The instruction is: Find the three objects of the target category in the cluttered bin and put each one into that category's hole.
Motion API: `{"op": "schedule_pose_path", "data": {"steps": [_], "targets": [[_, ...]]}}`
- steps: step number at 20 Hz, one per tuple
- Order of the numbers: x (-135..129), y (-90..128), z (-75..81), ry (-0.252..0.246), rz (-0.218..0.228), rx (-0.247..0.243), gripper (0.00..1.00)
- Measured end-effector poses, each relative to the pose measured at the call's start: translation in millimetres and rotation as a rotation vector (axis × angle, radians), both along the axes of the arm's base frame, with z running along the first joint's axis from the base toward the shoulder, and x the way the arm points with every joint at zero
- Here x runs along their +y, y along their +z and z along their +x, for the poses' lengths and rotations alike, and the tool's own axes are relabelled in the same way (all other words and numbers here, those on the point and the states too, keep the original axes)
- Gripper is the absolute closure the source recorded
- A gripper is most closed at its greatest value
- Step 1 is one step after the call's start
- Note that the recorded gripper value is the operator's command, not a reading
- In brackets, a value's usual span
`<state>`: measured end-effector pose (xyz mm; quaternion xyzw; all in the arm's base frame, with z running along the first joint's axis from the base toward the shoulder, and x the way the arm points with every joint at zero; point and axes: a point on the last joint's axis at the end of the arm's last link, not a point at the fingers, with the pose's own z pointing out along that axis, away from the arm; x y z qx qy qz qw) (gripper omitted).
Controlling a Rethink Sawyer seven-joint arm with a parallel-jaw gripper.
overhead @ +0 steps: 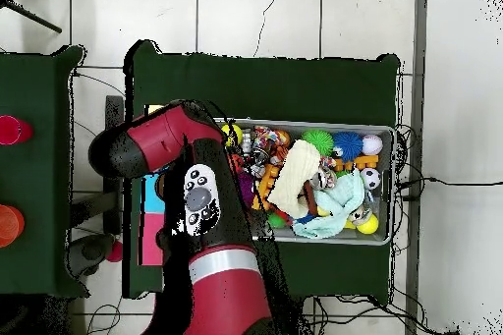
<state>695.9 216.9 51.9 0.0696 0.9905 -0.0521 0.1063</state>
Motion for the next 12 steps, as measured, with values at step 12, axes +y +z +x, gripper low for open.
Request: {"op": "schedule_pose_path", "data": {"steps": [12], "targets": [[1,-31,13.3,0.028,0.032,-0.080,1.00]]}}
